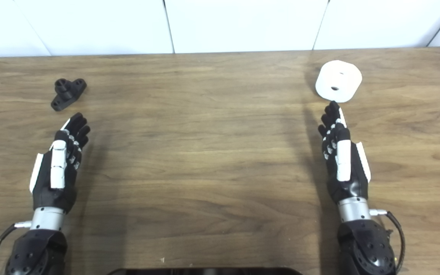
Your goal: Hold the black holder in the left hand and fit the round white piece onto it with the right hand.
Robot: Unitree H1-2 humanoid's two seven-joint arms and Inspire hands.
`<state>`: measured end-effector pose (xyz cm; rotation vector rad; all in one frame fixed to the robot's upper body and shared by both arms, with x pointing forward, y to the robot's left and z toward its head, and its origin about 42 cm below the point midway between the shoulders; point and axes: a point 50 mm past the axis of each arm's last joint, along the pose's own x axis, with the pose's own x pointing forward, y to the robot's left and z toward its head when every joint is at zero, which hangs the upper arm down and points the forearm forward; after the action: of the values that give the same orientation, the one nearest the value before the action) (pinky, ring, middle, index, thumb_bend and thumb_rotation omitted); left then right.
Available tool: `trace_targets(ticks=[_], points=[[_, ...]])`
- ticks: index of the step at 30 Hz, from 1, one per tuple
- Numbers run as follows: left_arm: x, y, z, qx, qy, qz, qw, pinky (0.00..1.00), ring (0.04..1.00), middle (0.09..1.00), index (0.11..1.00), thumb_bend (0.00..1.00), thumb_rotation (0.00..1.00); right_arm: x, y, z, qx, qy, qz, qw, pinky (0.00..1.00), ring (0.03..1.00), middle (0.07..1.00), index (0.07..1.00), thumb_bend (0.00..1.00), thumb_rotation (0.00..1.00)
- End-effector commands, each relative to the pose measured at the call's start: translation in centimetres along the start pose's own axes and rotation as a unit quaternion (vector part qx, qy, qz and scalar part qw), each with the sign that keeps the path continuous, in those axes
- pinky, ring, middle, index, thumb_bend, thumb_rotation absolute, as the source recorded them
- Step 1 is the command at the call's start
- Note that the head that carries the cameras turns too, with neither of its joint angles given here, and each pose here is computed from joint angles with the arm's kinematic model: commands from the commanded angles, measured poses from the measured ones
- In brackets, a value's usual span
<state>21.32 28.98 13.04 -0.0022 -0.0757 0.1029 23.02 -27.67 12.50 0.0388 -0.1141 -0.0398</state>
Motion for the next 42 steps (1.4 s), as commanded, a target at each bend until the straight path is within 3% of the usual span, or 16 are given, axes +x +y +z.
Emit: trace_targets(ticks=[1, 25, 42], points=[[-0.4, 0.2, 0.6, 0.002, -0.026, 0.002, 1.0, 0.97, 0.939, 0.943, 0.918, 0.48, 0.93, -0.4, -0.3, 0.8, -0.006, -0.029, 0.009, 1.0, 1.0, 1.0, 1.0, 1.0, 0.6, 1.0], [-0.9, -0.4, 0.4, 0.014, -0.021, 0.007, 1.0, 0.97, 0.924, 0.936, 0.921, 0.45, 0.96, -0.8, -0.9, 0.3, -0.009, -0.024, 0.007, 1.0, 1.0, 1.0, 1.0, 1.0, 0.59, 1.0], [-1.2, -2.9, -1.8, 0.016, -0.014, 0.004, 1.0, 0.97, 0.974, 0.969, 0.946, 0.43, 0.94, -0.9, -3.5, -1.9, -0.015, -0.017, 0.012, 1.0, 1.0, 1.0, 1.0, 1.0, 0.6, 1.0]])
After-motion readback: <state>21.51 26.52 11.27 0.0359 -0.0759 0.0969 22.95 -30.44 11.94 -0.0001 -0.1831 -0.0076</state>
